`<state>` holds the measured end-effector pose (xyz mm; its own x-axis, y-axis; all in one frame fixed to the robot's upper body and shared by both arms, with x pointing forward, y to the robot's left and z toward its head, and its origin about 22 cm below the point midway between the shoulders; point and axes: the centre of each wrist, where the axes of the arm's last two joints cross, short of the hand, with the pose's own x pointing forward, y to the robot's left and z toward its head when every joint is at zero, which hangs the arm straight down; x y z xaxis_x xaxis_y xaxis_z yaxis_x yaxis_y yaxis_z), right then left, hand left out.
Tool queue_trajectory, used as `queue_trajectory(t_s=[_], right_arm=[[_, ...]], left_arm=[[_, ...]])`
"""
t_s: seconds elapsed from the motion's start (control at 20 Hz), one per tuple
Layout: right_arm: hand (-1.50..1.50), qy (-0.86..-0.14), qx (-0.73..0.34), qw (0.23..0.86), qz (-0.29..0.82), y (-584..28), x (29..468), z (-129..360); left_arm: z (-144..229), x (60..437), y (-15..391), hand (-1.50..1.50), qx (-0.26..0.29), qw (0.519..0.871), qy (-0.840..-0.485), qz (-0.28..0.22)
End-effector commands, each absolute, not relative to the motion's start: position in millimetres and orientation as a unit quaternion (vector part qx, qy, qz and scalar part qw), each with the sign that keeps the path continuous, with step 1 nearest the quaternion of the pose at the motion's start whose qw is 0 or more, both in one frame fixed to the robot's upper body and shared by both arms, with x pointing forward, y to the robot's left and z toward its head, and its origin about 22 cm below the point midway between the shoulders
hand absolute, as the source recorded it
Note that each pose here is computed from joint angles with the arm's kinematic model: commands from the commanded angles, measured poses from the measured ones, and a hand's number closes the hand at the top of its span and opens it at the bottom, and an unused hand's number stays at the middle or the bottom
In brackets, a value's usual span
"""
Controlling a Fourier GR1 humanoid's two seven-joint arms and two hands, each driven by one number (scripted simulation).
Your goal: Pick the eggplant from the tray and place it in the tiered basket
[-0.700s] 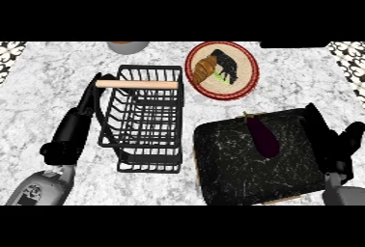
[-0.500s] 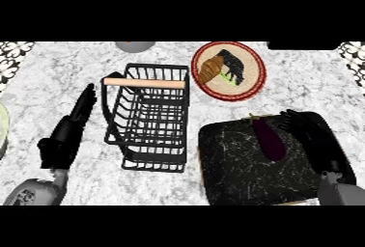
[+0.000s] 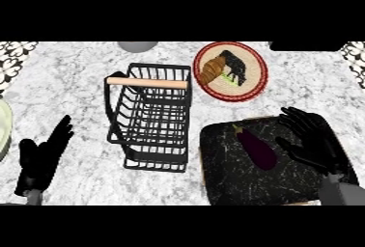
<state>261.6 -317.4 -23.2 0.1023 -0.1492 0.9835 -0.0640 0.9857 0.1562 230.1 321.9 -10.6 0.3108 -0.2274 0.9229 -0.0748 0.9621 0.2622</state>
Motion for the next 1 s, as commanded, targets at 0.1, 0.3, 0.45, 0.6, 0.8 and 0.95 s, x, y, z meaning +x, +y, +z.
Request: queue_trajectory(t_s=[0.1,0.3,0.45,0.6,0.8,0.95], right_arm=[[-1.5,-0.592,-0.122,0.756,0.251,-362,269,18],[-1.5,-0.54,-0.134,0.76,0.336,-357,300,59],[-1.5,-0.484,-0.067,0.772,0.407,-343,317,71],[-1.5,-0.478,-0.035,0.767,0.426,-313,348,81],[-1.5,-0.475,-0.042,0.769,0.426,-278,374,112],[-1.5,-0.436,-0.02,0.785,0.44,-296,376,103]], left_arm=[[-11,229,342,0.0,0.132,0.814,-0.565,-0.038],[-18,233,338,0.0,0.125,0.816,-0.564,-0.037],[-10,231,357,0.0,0.127,0.813,-0.567,-0.035],[-26,231,345,0.0,0.125,0.819,-0.559,-0.033],[-26,214,360,0.0,0.12,0.818,-0.561,-0.032],[-17,222,357,0.0,0.129,0.822,-0.554,-0.026]])
